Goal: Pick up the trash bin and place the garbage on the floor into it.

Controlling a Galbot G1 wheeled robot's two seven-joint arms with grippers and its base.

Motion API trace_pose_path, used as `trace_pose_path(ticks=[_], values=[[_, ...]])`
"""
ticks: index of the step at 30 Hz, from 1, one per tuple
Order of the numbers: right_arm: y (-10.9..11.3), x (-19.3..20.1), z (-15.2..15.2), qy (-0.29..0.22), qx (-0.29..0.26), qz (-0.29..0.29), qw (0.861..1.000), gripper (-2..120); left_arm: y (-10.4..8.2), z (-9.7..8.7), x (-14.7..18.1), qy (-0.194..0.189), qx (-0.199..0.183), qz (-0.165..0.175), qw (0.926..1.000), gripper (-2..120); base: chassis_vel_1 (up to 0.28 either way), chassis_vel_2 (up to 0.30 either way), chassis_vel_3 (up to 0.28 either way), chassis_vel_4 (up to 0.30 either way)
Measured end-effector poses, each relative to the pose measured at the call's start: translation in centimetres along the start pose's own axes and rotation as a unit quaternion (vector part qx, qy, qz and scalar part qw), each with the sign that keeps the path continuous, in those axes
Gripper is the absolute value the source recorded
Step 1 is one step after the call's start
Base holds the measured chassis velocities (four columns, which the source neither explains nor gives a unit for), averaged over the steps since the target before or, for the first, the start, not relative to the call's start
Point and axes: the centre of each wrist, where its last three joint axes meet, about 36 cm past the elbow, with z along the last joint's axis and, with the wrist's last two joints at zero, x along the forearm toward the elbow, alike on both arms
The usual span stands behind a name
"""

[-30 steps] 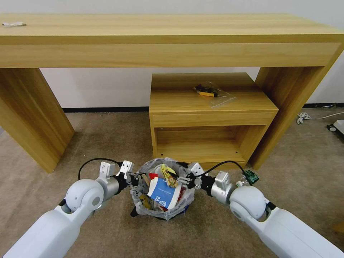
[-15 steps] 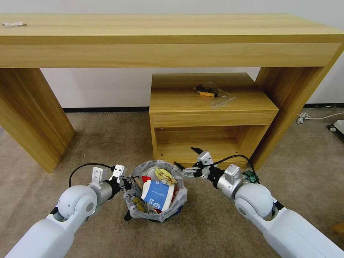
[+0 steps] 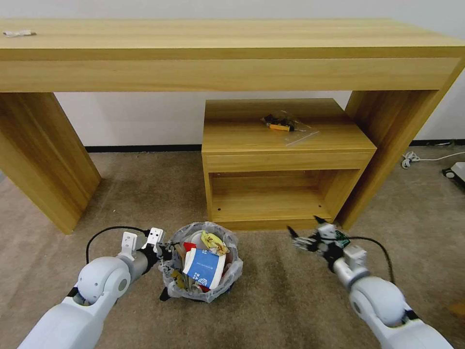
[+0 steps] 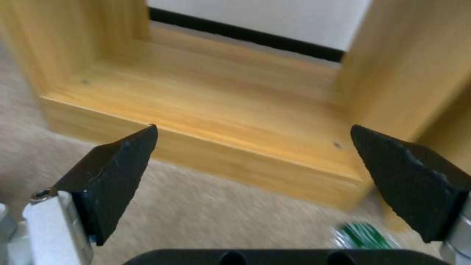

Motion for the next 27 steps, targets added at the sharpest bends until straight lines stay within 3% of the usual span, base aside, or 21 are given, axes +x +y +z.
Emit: trace_pose_path(ticks=[3,11,20,27], values=[[-1.7,1.3,0.8,0.003,-0.002,0.013,1.0,100,0.1,0.3,0.1,0.001,-0.011,-0.009,0.9999,0,0.0,0.0,0.0,0.0],[-2.7,2.1,1.4,0.002,-0.007,0.019,1.0,100,-0.5,0.6,0.5,-0.001,-0.01,-0.005,0.9999,0,-0.066,-0.071,0.077,0.07],[-2.7,1.9,2.5,0.004,-0.021,0.023,1.0,100,-0.7,0.8,0.6,0.0,-0.009,-0.004,1.0,0,-0.214,-0.218,0.216,0.205],[-1.2,-1.8,6.4,0.044,-0.098,0.048,0.993,100,-0.9,0.9,0.7,0.002,-0.01,-0.001,0.9999,0,-0.201,-0.196,0.198,0.21]])
